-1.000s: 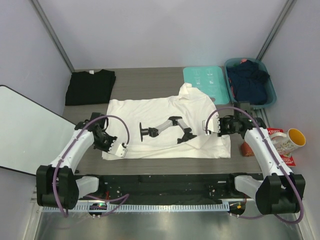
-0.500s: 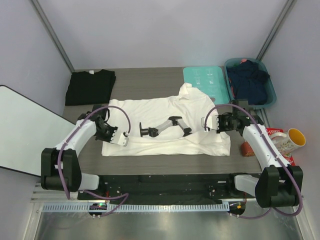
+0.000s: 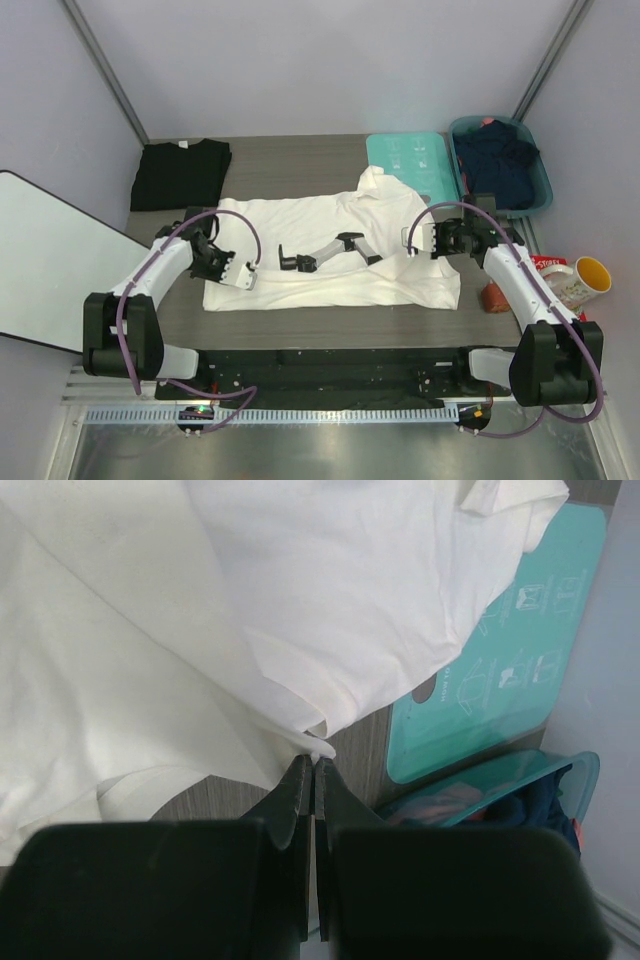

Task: Fold and stack the t-shirts
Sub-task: Fold the tshirt

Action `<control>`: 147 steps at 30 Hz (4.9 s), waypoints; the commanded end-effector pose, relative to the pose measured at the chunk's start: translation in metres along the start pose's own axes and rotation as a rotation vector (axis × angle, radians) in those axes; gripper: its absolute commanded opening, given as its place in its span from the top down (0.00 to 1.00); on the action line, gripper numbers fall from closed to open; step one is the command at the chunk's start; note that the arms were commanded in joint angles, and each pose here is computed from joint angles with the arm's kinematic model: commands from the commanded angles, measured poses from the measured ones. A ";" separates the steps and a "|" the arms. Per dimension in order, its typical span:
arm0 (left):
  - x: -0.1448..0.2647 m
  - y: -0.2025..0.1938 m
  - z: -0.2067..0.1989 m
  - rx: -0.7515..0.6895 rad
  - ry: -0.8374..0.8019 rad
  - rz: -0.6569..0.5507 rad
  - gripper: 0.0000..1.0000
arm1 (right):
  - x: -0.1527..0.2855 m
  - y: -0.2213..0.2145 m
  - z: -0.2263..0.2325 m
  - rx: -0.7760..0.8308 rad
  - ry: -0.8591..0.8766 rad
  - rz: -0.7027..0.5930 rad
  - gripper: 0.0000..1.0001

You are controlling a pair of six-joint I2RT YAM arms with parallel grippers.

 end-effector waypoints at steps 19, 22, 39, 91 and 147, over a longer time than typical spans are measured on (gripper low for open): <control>0.030 -0.042 0.052 0.496 0.492 0.123 0.50 | 0.017 -0.001 -0.019 -0.167 -0.366 0.180 0.45; 0.037 -0.026 0.045 0.391 0.493 0.027 0.48 | 0.007 -0.005 -0.010 -0.270 -0.325 0.182 0.49; -0.002 -0.050 0.138 0.465 0.535 0.014 1.00 | -0.106 -0.036 -0.105 -0.770 -0.301 0.095 0.99; -0.022 -0.073 0.228 0.579 0.720 0.245 1.00 | -0.114 -0.106 -0.130 -0.771 -0.397 0.326 0.99; -0.031 0.007 0.075 0.143 0.088 -0.077 0.60 | -0.066 0.081 0.045 -0.221 0.445 -0.034 0.44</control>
Point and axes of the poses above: each gripper's point midway between its finger pads, its own x axis back along the fingers, its own z axis along the line the jaws close on, y = z × x, the point moved 7 cm from there along x, back along the fingers, and after that the axes turned 2 degrees about x, right-handed, at the moved point
